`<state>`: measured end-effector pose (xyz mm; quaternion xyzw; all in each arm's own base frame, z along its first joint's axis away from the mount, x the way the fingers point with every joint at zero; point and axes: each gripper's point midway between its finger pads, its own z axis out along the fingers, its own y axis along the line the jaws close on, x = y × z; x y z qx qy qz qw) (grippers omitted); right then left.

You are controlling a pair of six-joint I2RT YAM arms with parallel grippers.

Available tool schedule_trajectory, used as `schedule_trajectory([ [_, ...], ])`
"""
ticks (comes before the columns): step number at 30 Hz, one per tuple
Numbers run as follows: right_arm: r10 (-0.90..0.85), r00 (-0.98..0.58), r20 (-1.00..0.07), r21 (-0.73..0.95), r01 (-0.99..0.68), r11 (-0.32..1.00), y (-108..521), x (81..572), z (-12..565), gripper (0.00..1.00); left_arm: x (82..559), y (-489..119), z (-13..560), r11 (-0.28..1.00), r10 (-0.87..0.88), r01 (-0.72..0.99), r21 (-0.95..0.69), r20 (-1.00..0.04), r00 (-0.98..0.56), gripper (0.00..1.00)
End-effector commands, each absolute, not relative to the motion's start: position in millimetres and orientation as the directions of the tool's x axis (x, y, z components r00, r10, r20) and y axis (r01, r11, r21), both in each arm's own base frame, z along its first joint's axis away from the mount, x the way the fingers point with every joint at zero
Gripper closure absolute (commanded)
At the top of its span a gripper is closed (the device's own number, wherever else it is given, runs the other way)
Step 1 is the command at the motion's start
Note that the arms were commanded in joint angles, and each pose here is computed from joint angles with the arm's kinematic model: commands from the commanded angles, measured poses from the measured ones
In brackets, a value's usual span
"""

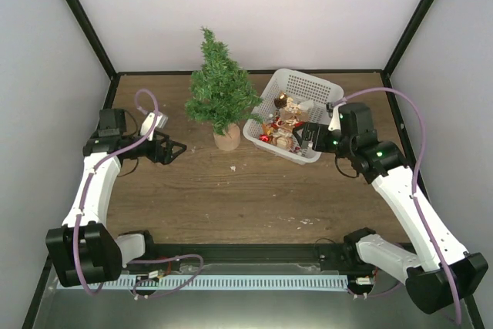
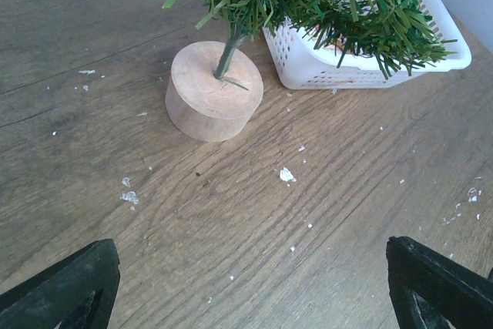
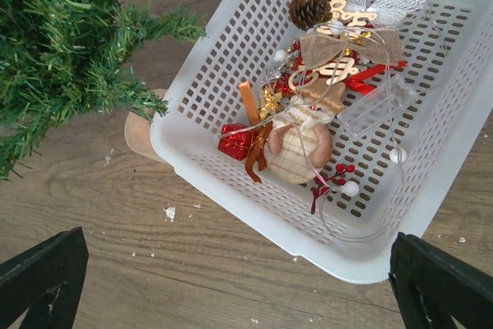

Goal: Decorate the small christmas tree

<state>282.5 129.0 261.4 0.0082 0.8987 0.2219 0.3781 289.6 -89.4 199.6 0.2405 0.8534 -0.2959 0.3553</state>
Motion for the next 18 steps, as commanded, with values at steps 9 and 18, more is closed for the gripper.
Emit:
schedule_trajectory([
  [9,0.106,-0.752,-0.651,0.386,-0.207,0.899,141.6,283.5,245.2,0.0,287.6,-89.8,203.7,0.707,0.189,0.628,-0.327,-0.768,-0.612,0.05],
  [18,0.057,-0.836,-0.546,0.416,-0.211,0.885,184.7,309.3,203.8,0.03,297.5,-70.3,202.6,0.766,0.149,0.559,-0.316,-0.759,-0.633,0.06],
])
